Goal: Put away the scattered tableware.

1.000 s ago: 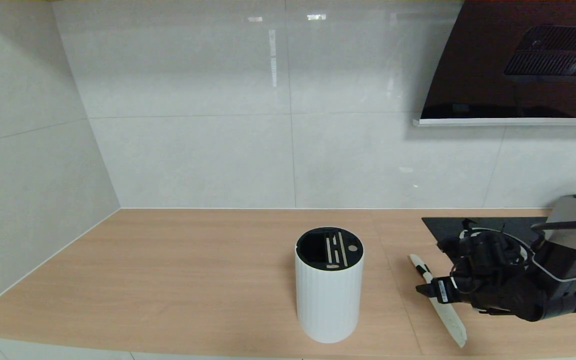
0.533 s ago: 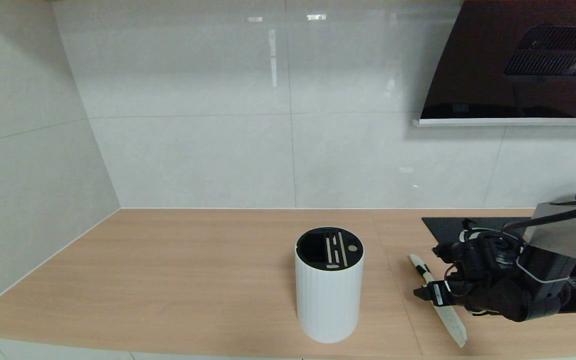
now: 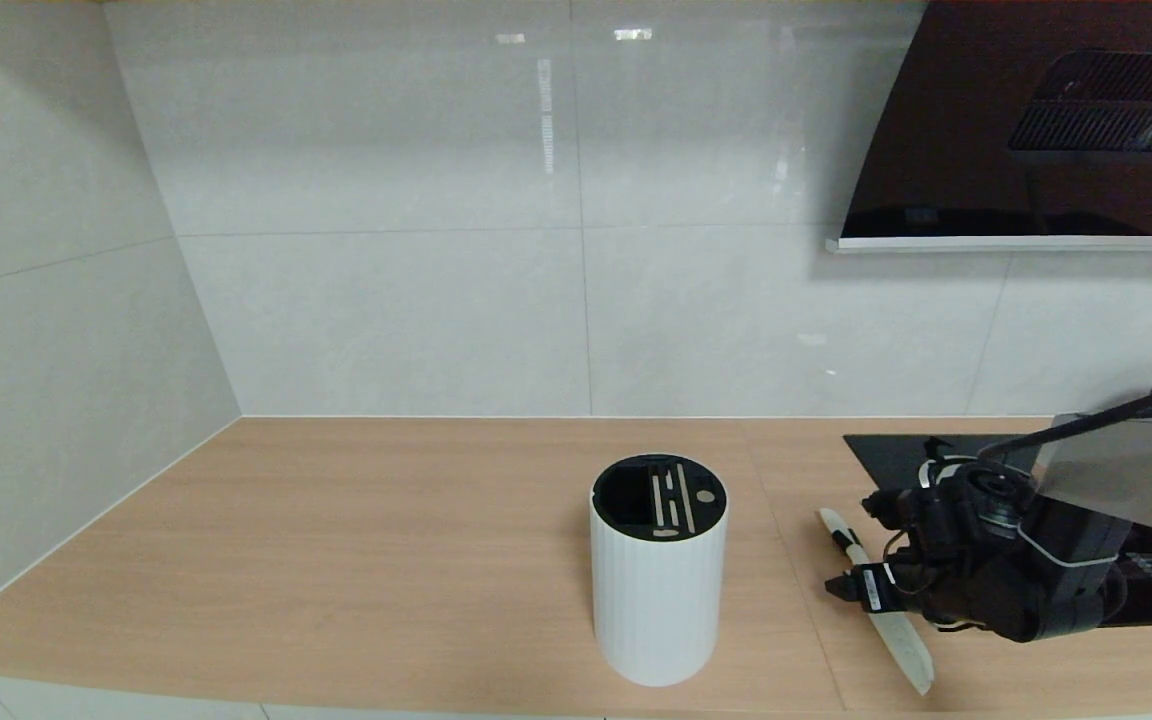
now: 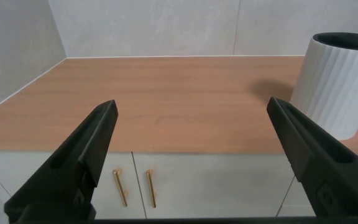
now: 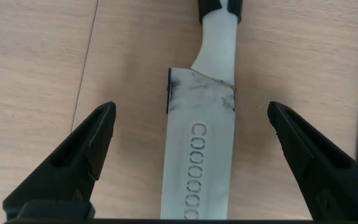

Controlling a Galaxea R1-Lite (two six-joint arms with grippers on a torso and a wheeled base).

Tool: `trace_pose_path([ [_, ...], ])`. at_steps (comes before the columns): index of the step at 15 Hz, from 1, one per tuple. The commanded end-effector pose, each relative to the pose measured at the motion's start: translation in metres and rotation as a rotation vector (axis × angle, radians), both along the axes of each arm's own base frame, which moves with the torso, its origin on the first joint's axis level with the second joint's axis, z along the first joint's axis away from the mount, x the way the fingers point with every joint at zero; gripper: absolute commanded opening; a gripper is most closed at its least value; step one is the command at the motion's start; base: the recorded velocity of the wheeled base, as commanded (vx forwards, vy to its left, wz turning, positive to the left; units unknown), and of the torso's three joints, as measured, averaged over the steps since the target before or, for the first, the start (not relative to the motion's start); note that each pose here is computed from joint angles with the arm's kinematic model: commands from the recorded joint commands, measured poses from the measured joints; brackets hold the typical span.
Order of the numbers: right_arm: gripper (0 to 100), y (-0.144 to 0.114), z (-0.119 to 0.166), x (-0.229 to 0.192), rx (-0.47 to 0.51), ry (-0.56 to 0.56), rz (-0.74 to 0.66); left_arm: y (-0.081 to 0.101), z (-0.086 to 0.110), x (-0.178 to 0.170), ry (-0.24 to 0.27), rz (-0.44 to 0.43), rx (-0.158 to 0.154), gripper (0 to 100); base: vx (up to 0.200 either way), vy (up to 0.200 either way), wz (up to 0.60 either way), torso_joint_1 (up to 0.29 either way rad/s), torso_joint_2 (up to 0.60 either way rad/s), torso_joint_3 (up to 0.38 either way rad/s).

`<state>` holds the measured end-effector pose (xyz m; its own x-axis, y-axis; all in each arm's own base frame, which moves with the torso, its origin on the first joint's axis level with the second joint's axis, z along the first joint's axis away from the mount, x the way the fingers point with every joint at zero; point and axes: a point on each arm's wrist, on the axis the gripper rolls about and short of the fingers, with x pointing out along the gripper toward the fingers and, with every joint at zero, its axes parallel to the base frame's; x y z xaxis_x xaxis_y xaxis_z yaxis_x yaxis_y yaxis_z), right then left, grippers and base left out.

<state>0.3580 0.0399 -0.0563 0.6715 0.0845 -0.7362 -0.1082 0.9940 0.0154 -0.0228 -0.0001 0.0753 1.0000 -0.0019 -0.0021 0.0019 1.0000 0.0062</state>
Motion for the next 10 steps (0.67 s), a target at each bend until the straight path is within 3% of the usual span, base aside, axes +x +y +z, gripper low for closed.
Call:
trace_pose_path([
  [1,100,0.0001,-0.0032,0.0012,-0.001,0.004,-0.001,0.0000,0.0000,0.0000,-0.001,0.000,0.000,100,0.000,0.000,0.00,0.000,0.00,0.000],
  [10,100,-0.0002,-0.0120,0.0097,-0.040,-0.004,-0.039,0.0000,0.0000,0.0000,-0.001,0.000,0.000,100,0.000,0.000,0.00,0.000,0.00,0.000],
])
